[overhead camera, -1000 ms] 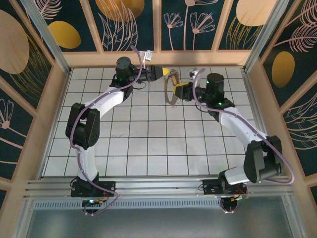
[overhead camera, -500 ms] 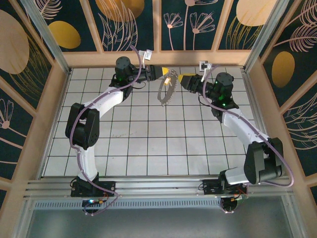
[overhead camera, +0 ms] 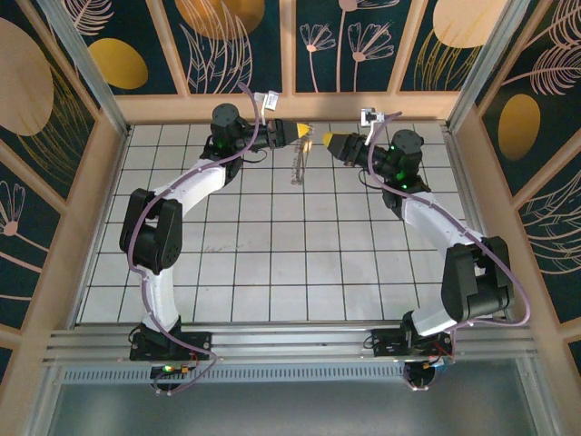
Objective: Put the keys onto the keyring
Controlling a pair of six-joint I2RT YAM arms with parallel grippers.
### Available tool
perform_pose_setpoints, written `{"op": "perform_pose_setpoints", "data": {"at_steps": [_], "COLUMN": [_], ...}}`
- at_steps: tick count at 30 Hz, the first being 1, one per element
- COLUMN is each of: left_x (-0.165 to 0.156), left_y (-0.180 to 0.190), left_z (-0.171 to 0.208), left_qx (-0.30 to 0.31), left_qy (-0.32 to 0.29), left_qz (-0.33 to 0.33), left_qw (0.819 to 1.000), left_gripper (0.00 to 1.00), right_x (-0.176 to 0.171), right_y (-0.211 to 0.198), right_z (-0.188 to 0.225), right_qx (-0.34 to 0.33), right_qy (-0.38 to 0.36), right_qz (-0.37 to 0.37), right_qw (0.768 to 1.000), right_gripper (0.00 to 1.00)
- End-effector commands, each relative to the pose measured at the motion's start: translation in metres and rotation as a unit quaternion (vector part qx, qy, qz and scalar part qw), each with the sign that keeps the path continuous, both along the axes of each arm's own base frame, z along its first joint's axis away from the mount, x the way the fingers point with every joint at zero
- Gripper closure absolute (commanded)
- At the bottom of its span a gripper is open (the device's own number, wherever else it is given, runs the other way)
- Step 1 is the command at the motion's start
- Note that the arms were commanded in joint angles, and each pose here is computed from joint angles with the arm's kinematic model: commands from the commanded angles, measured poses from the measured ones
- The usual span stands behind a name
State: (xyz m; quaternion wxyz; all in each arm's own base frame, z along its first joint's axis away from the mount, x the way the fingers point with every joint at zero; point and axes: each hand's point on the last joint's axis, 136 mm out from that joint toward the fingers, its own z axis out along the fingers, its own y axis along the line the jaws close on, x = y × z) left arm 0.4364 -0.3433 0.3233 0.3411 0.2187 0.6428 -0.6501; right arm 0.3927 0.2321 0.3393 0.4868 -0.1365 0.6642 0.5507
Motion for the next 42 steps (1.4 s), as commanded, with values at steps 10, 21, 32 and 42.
{"op": "perform_pose_setpoints", "data": {"at_steps": [10,21,32,42], "left_x": [-0.011,-0.013,-0.013,-0.012], "left_y": [0.002,0.002,0.002,0.002], "left_z": [0.036,0.038,0.039,0.037], "left_qx": [-0.019,-0.02,-0.021,-0.02], "left_qy": [-0.056,-0.058,-0.06,-0.057], "left_qz": [-0.002,-0.001,-0.001,0.0], "left_qw": [0.998,0.998,0.998,0.998], "left_gripper": [1.0,1.0,1.0,1.0], "right_x": [0.01,0.017,0.017,0.013], "right_y": [0.021,0.03,0.034,0.04], "right_z": [0.021,0.019,0.01,0.007], "right_qx": [0.043,0.049,0.049,0.047], "right_qy": [-0.014,-0.005,0.006,0.008], "right_qz": [0.034,0.044,0.052,0.063], "right_qw": [0.998,0.998,0.997,0.997], "right_gripper": [0.69,0.69,0.69,0.79]}}
